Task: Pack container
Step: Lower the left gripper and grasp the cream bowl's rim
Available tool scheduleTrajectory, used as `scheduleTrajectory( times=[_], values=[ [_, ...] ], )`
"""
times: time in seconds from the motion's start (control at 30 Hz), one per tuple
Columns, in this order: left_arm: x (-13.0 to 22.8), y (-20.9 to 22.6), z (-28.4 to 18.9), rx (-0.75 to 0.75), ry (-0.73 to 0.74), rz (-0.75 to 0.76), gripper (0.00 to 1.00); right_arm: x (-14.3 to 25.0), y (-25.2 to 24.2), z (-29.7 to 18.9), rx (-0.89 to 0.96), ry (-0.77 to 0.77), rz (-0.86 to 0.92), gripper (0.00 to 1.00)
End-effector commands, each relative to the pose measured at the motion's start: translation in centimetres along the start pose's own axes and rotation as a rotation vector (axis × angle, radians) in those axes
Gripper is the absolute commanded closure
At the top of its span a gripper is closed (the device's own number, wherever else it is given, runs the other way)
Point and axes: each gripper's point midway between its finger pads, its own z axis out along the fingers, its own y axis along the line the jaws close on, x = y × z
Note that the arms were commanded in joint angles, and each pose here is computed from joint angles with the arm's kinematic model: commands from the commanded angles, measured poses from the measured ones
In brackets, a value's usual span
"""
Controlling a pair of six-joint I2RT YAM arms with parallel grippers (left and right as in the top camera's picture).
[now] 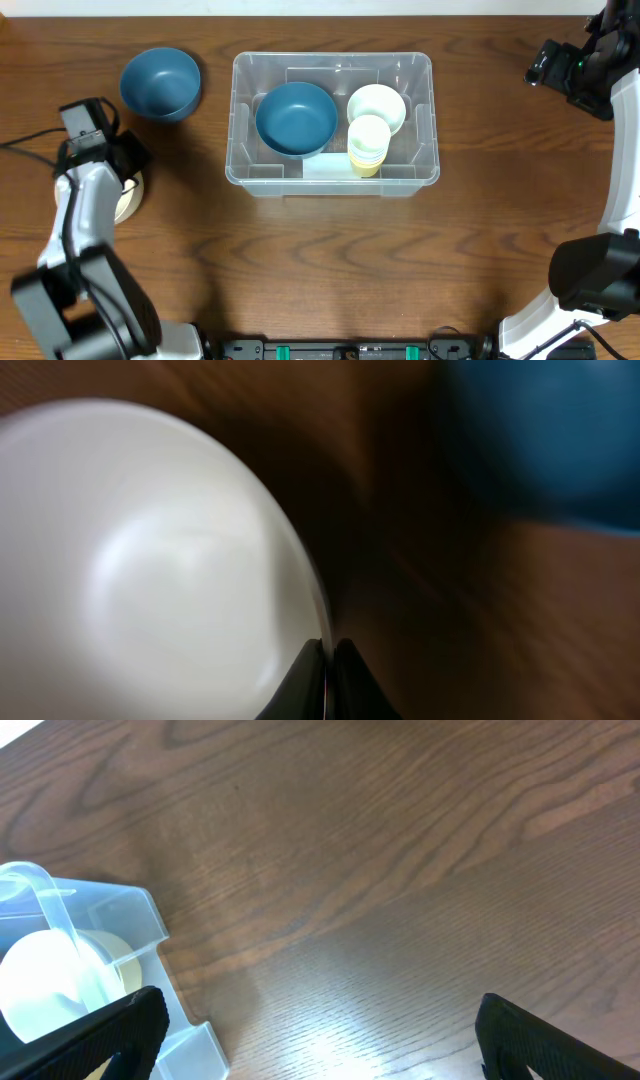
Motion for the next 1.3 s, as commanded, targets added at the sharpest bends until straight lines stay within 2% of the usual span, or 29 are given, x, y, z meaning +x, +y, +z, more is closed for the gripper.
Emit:
scheduleTrajectory(
  times=[0.0,0.13,0.23,0.4,0.57,0.8,1.07,1.27],
  values=[
    [-3.4,-1.2,-5.1,0.068,-0.127,-0.016,0.94,-0.4,0.0,-1.2,-0.009,-0.031,0.016,0.01],
    [-4.3,-1.5,-9.1,0.099,-0.204,-0.017,0.94,-0.4,0.0,-1.2,-0.009,-0.030,0.016,0.01],
    [-4.7,-2.7,-12.2,0.186,-0.255,-0.009,0.94,-0.4,0.0,-1.2,-0.009,-0.031,0.016,0.01],
    [-4.8,-6.8,-17.4,0.400,-0.342,0.056,0.94,-0.4,0.0,-1.2,-0.009,-0.030,0.016,0.01],
    [-4.1,-11.4,-21.0,0.538,-0.415,0.155,0.94,-0.4,0.0,-1.2,-0.009,-0.030,0.016,0.01],
    [-1.4,-19.2,-24.2,0.738,-0.449,0.302,0.94,-0.4,0.0,-1.2,-0.009,-0.030,0.016,0.01],
    [0.7,-24.5,-27.5,0.826,-0.545,0.364,0.94,-0.4,0.0,-1.2,-0.009,-0.031,0.016,0.01],
    [4.1,-28.3,-26.4,0.883,-0.474,0.436,0.94,-0.4,0.0,-1.2,-0.009,-0.031,0.016,0.01]
  ],
)
